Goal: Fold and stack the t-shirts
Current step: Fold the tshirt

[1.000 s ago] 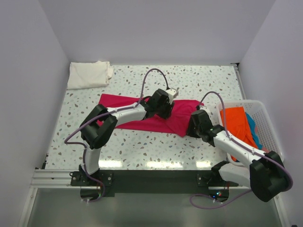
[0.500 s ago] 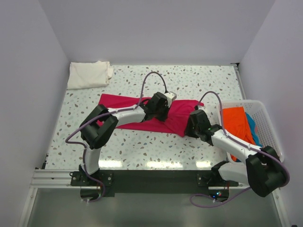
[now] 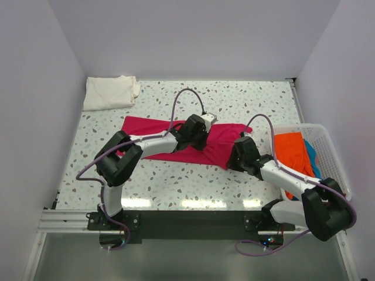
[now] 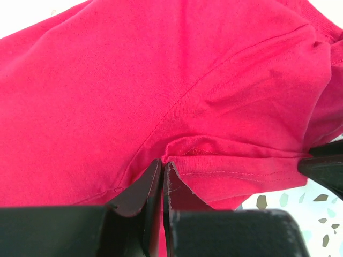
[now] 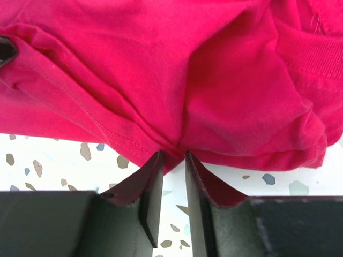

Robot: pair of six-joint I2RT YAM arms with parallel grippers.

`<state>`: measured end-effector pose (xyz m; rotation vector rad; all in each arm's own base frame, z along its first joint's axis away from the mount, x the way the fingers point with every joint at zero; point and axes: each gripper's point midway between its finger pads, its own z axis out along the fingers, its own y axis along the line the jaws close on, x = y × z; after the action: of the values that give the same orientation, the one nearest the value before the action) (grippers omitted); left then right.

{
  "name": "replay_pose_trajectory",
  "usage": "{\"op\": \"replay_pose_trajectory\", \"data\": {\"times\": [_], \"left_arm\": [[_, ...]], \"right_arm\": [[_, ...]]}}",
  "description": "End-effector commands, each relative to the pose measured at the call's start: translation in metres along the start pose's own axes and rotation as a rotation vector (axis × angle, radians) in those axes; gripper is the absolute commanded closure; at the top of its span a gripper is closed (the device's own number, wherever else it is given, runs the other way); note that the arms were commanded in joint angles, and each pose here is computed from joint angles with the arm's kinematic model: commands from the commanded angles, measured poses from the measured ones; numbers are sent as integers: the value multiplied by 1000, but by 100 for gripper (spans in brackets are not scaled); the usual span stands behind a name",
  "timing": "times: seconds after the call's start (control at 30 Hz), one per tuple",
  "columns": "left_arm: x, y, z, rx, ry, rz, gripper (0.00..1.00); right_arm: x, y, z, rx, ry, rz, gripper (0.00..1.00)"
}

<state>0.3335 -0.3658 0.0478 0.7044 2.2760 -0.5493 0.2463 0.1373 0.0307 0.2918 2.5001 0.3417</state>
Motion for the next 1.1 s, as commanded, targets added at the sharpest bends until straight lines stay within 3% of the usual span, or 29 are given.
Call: {"op": "replay_pose_trajectory", "data": {"times": [0.0, 0.27, 0.57, 1.07], "left_arm": [[-29, -5, -13, 8, -100, -13, 95], [-27, -3, -22, -5, -107, -26, 96], [-16, -2, -38, -3, -133, -87, 98], [6, 12, -43, -77, -141, -206, 99]], "right_arm": [[-7, 8, -1, -40, -38, 30, 74], [-7, 11, -9, -59, -37, 37, 99], [-39, 21, -31, -64, -113, -20, 100], [-87, 37, -3, 48, -129, -178, 100]]}}
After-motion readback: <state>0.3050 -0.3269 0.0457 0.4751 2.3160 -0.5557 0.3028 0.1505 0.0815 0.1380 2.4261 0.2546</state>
